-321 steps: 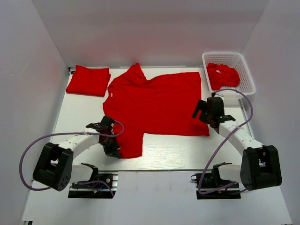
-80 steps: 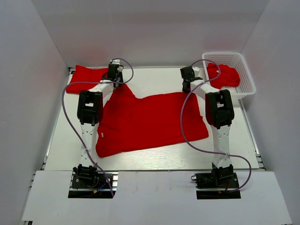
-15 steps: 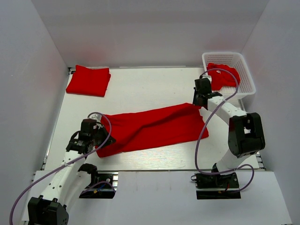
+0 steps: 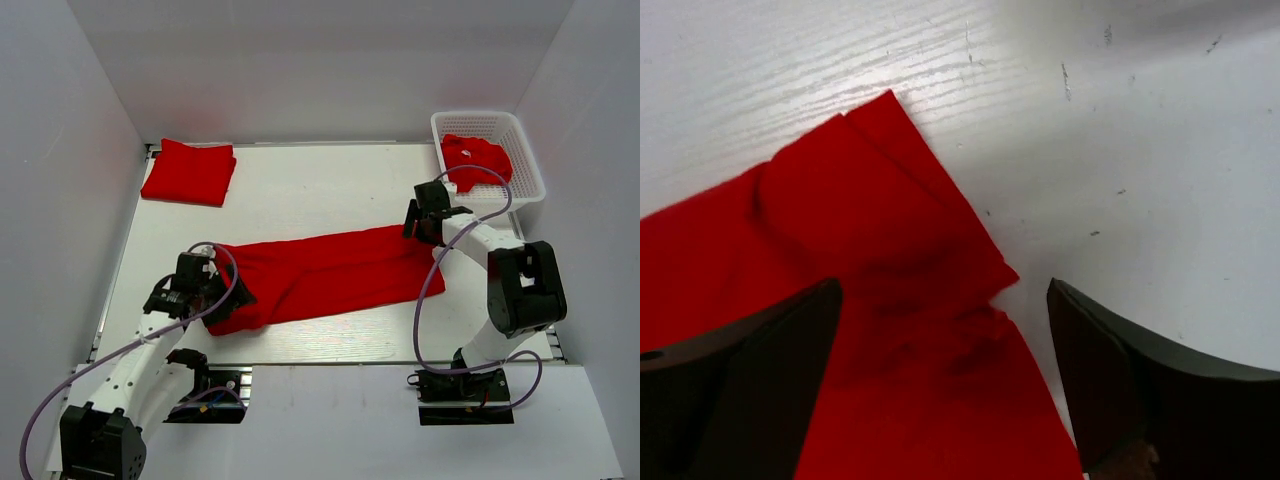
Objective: Fold and stack the t-shirts
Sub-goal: Fold the other side of the tshirt into a rectangle
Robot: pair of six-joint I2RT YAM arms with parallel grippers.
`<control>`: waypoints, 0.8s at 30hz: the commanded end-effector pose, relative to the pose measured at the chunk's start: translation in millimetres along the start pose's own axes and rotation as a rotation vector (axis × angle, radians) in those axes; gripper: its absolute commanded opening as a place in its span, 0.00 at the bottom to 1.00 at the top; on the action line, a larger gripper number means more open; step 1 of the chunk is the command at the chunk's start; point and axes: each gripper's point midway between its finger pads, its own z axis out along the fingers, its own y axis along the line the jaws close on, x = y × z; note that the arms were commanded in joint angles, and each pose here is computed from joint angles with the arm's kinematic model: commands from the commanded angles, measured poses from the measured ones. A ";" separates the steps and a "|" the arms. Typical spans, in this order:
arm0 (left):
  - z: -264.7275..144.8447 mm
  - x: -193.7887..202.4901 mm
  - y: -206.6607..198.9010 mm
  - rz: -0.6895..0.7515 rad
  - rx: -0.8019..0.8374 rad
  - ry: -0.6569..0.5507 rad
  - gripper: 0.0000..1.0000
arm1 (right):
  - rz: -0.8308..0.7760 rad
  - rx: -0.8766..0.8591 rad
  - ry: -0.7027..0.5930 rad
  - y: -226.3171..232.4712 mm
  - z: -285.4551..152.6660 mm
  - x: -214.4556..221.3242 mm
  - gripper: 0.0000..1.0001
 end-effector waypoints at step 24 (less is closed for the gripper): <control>71.8 -141.2 -34.6 0.120 -0.083 -0.218 0.94 | -0.181 -0.611 0.023 111.4 -28.6 1.8 0.90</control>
